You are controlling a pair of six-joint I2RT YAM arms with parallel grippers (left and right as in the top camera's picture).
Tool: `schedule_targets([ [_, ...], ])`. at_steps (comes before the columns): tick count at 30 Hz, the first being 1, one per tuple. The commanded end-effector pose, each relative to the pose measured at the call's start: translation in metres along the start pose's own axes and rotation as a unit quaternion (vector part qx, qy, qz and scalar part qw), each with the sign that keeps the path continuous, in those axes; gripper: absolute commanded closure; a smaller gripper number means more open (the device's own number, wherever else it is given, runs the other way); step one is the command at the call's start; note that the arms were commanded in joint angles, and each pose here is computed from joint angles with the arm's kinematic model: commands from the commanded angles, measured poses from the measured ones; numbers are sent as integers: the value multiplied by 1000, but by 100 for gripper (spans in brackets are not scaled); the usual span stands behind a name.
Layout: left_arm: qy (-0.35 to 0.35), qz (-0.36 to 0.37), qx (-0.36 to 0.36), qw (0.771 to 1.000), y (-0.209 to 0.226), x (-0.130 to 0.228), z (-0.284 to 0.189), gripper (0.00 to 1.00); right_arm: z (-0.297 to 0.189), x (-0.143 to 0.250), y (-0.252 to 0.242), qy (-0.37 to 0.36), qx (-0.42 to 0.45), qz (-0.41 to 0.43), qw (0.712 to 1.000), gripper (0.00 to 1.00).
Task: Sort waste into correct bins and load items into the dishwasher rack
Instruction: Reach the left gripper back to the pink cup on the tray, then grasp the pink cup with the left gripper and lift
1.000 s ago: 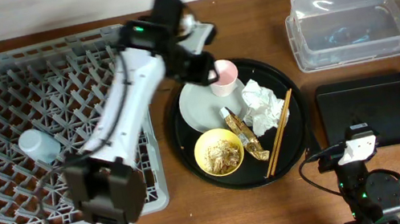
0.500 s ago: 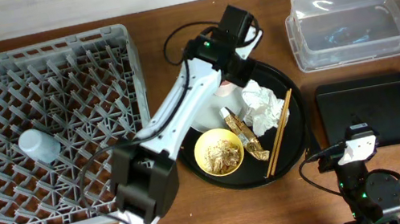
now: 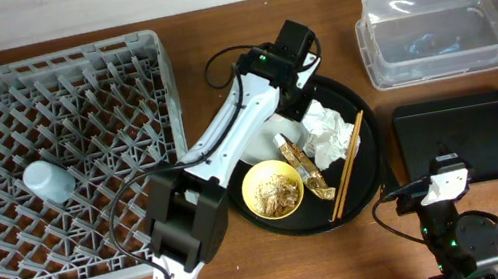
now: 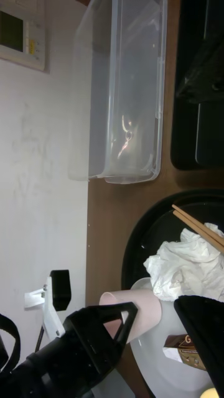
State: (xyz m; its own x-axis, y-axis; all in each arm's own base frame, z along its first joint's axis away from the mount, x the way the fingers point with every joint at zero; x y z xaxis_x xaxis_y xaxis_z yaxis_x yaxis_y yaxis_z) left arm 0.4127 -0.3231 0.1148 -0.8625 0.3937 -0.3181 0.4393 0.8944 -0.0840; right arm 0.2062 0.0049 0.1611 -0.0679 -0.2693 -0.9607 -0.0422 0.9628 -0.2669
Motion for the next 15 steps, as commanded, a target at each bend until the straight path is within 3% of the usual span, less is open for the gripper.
schedule_targets([
  [1, -4, -2, -4, 1000, 1, -2, -5, 83, 0, 3, -1, 3, 5, -3, 1000, 1],
  [4, -7, -5, -3, 1000, 0, -3, -7, 100, 0, 3, -1, 3, 5, -3, 1000, 1],
  [8, -37, -60, 5, 998, -2, -19, -30, 100, 0, 3, -1, 3, 5, -3, 1000, 1],
  [15, -148, -158, 33, 976, 22, -58, -148, 100, 0, 3, -1, 3, 5, -3, 1000, 1],
])
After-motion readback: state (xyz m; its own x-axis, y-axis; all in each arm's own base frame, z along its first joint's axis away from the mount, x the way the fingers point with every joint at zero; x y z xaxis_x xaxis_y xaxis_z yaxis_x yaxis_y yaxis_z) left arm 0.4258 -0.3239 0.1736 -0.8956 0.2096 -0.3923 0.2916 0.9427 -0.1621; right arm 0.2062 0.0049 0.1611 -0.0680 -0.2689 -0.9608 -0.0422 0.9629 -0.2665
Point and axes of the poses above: each gripper's point midway between its finger pads, its own z axis out along the fingers, its own y axis along the line the jaws close on, x = y × z, the point moved 4 cm from there along -z, back along the fingers, and after that the axes turned 15 degrees about -z, right-handed, at the moved point
